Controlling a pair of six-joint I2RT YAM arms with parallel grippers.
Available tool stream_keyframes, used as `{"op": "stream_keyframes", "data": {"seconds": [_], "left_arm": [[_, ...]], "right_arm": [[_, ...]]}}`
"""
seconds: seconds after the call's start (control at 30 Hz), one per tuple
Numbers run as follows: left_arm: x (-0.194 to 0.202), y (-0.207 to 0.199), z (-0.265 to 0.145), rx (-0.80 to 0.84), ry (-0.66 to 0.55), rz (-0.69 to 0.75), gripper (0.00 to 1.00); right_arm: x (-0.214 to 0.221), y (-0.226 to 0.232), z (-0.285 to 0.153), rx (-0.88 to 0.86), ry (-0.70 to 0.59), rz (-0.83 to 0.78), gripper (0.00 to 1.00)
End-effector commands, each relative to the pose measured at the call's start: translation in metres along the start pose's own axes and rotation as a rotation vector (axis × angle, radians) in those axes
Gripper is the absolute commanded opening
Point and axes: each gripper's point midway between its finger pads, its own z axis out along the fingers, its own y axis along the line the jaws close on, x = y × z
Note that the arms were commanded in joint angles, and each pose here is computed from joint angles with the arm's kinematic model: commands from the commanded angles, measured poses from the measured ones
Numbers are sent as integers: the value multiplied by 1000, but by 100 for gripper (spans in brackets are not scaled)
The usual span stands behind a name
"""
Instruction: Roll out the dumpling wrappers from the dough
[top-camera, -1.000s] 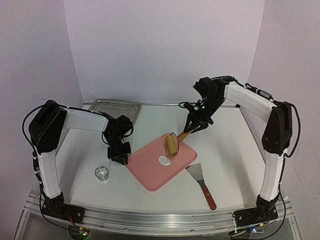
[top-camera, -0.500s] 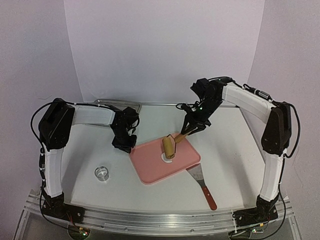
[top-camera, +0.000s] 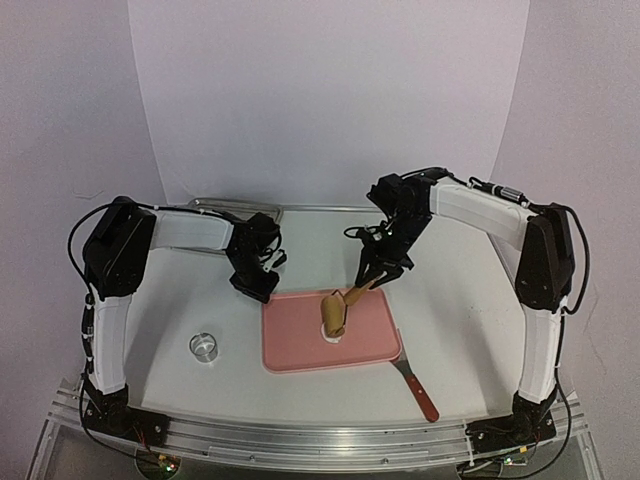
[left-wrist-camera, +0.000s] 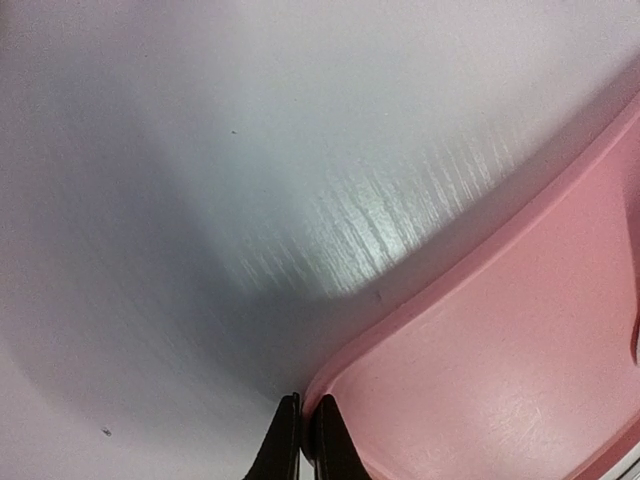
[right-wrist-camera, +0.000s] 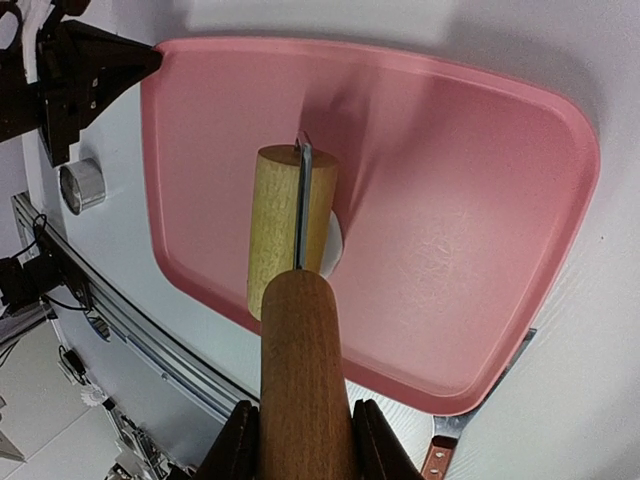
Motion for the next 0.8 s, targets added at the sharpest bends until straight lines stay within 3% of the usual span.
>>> {"op": "stream_keyframes", "data": {"seconds": [0.0, 0.27, 0.63, 0.77], "left_arm": [[2, 6, 9, -30, 17, 50, 0], [6, 7, 8, -30, 22, 51, 0], [5, 6, 9, -27, 22, 64, 0], [4, 6, 10, -27, 22, 71, 0]], "right_arm": [[1, -3, 10, 1, 16, 51, 0], [17, -12, 19, 17, 71, 100, 0], [49, -58, 45, 236, 209, 165, 0], [59, -69, 35, 299, 227, 161, 0]]}}
